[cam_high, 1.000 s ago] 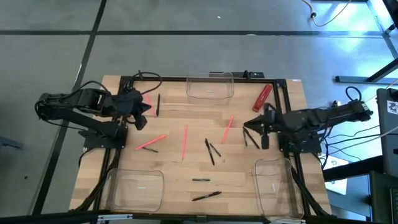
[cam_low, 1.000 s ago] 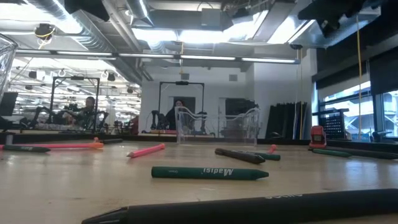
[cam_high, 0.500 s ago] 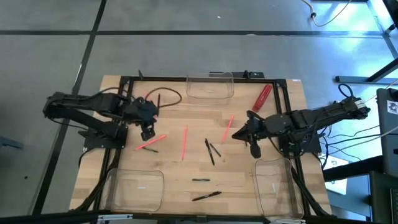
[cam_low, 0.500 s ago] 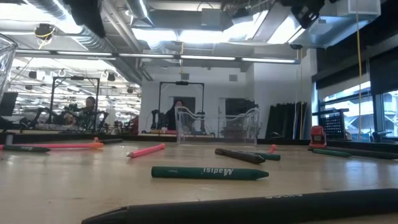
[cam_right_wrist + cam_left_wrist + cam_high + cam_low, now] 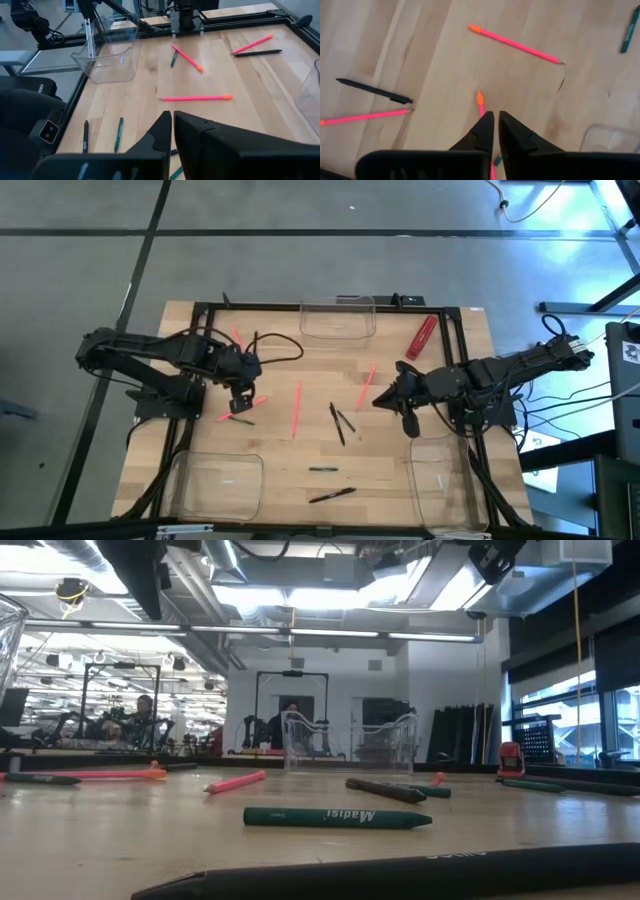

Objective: Sort crayons/erasers/pens/pencils in bins
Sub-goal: Put the pink colored pencil into the bottom left transparent bin

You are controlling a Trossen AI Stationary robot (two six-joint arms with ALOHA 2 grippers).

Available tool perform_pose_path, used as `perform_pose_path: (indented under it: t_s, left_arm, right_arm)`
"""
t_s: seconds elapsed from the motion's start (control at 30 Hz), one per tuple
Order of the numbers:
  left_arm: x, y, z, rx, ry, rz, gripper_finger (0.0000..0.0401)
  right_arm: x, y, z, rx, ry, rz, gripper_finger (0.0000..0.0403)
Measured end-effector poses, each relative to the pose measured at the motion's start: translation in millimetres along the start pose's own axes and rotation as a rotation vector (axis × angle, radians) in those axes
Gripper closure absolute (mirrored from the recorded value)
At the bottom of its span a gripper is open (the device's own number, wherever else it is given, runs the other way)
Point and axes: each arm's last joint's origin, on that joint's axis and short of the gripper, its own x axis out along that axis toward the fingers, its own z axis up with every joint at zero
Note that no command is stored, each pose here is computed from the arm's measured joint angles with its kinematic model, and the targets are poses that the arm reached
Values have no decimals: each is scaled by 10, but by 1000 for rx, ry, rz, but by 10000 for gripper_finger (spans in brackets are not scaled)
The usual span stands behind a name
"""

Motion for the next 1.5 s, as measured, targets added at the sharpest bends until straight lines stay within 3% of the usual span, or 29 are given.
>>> perform_pose_path:
  t_s: [0.37,0.7,1.07,1.5]
  left_arm:
    - [281,-45,127,-59,109,40,314]
    - [665,-172,211,-209,225,114,315]
    - [1246,-227,23,-192,232,115,316]
    - [1549,-64,-150,-173,207,108,316]
  right_arm:
    - [-1,0,2,-28,-2,1,379]
    - [-1,0,1,-29,-2,1,379]
    - [0,0,-1,-29,0,1,379]
    - [0,0,-1,-33,0,0,379]
